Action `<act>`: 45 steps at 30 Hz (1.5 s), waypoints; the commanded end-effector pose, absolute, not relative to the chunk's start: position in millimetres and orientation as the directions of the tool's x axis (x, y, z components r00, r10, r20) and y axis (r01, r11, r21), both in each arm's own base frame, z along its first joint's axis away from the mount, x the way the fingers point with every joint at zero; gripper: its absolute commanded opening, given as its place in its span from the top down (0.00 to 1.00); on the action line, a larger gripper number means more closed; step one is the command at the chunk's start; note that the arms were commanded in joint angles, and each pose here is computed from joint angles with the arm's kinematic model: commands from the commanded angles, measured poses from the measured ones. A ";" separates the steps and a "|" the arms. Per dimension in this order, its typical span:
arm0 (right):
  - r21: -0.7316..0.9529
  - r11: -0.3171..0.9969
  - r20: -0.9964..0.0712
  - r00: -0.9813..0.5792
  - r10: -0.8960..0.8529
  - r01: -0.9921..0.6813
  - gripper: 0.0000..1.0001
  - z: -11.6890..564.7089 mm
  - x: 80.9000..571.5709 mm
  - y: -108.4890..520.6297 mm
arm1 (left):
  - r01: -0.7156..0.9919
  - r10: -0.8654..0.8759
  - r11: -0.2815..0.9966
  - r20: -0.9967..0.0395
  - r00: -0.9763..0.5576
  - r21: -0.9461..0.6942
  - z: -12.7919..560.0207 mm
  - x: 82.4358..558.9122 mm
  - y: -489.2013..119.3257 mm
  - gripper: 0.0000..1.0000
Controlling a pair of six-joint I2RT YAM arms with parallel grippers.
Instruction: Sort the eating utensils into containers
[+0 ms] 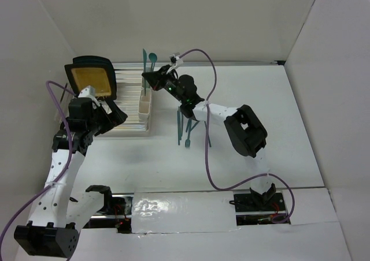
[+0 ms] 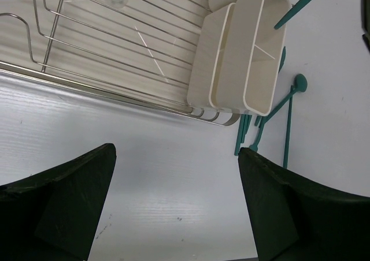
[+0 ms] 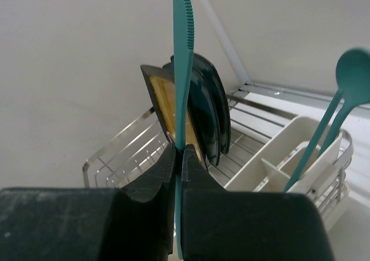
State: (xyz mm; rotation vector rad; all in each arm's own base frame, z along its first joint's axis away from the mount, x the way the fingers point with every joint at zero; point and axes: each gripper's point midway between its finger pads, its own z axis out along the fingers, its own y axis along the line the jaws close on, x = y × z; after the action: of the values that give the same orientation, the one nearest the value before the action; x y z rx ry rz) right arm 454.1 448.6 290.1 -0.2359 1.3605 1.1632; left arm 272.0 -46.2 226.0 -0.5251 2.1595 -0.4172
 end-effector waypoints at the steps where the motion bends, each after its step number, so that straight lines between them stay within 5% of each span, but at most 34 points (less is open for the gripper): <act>1: 0.435 0.468 -0.837 -0.153 0.525 -0.769 1.00 305.2 438.6 454.9 | -0.207 -0.487 0.869 -0.700 -0.522 -0.451 231.7 271.6 -43.5 0.00; 8: 0.415 0.500 -0.864 -0.157 0.479 -0.760 1.00 287.7 424.9 461.6 | -0.194 -0.486 0.868 -0.699 -0.525 -0.458 231.2 265.6 -46.3 0.00; 11: 0.411 0.532 -0.874 -0.154 0.461 -0.740 0.87 283.1 419.9 455.4 | -0.189 -0.479 0.872 -0.706 -0.522 -0.452 232.7 265.1 -46.5 0.00; 15: 0.413 0.552 -0.880 -0.161 0.448 -0.724 0.86 280.0 415.8 448.7 | -0.182 -0.477 0.872 -0.706 -0.524 -0.454 231.6 264.0 -48.1 0.00; 23: 0.385 0.565 -0.904 -0.174 0.392 -0.730 0.34 288.9 407.5 451.7 | -0.143 -0.471 0.869 -0.707 -0.528 -0.473 235.6 261.9 -57.3 0.00; 30: 0.373 0.673 -0.925 -0.196 0.326 -0.639 0.10 311.6 409.2 432.3 | -0.092 -0.450 0.873 -0.717 -0.531 -0.480 238.2 262.2 -64.4 0.00; 37: 0.392 0.808 -0.919 -0.226 0.323 -0.440 0.07 352.7 399.5 339.5 | 0.207 -0.288 0.872 -0.806 -0.518 -0.445 260.7 266.6 -94.8 0.00; 45: 0.307 0.951 -0.791 -0.551 0.265 0.016 0.07 197.0 359.0 202.4 | 0.329 -0.187 0.861 -0.842 -0.507 -0.389 260.5 273.6 -114.2 0.00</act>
State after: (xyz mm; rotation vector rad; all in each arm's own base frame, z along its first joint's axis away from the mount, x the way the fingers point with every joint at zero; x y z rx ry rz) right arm 385.5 245.6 324.2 0.1070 1.7704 0.5665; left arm 266.4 -103.9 245.8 -0.0153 2.0828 -0.6162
